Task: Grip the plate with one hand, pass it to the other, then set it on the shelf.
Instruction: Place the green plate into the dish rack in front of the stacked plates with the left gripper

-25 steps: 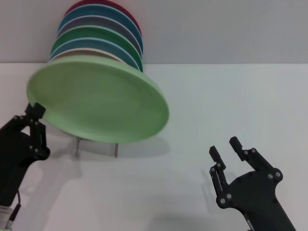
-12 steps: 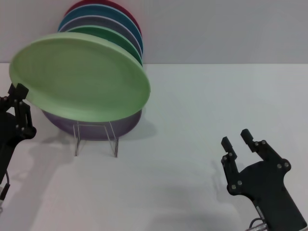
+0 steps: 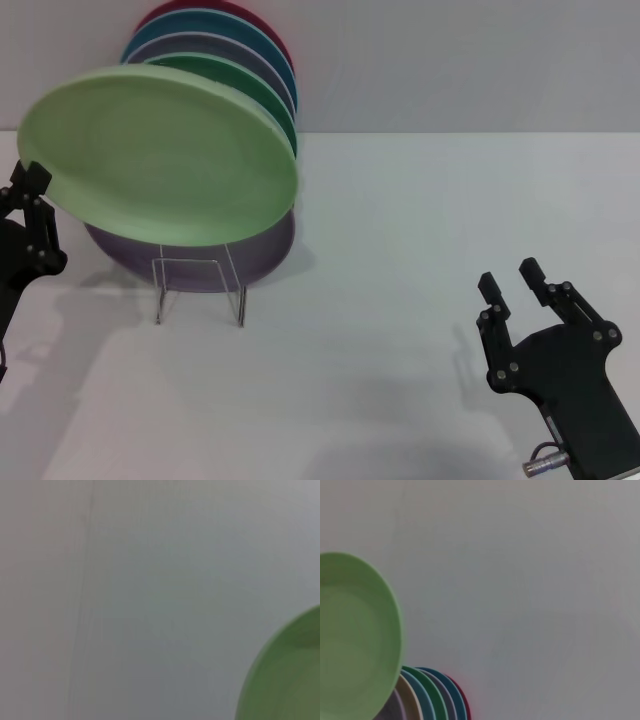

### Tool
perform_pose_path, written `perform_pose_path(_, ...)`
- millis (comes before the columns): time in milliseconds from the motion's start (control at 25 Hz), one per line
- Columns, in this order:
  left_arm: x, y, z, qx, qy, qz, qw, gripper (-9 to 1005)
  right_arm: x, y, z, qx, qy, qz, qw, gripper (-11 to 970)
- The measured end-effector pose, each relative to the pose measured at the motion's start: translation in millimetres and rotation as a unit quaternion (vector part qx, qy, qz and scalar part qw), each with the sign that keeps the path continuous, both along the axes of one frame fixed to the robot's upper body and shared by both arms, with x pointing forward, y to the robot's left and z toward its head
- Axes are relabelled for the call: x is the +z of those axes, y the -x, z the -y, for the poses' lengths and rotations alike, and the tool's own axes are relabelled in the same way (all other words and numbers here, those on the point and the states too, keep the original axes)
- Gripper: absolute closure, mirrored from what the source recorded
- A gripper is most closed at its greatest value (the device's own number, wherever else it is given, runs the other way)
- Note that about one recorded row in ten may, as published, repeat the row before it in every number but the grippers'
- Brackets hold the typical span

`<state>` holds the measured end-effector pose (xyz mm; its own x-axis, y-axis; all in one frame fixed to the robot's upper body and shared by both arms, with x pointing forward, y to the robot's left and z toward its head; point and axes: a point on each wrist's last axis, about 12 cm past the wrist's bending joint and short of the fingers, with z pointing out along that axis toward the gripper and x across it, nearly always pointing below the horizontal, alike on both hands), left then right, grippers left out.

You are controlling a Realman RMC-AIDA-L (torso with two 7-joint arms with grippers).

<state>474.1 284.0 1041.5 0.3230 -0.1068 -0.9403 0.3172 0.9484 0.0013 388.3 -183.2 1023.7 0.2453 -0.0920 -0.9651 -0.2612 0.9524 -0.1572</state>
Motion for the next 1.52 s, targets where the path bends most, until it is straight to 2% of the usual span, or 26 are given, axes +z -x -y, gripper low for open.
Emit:
perform_pose_path(1200, -20.2, -0.5, -8.6, 0.015, -0.120, -0.054, 0.991, 967, 1.0, 2.0, 1.6, -0.012, -0.007, 0.001, 1.000, 610)
perform_pose_path(1520, -22.2, -0.5, -7.2, 0.016, -0.122, -0.061, 0.990, 966, 1.4, 1.6, 0.8, -0.012, -0.009, 0.001, 1.000, 611)
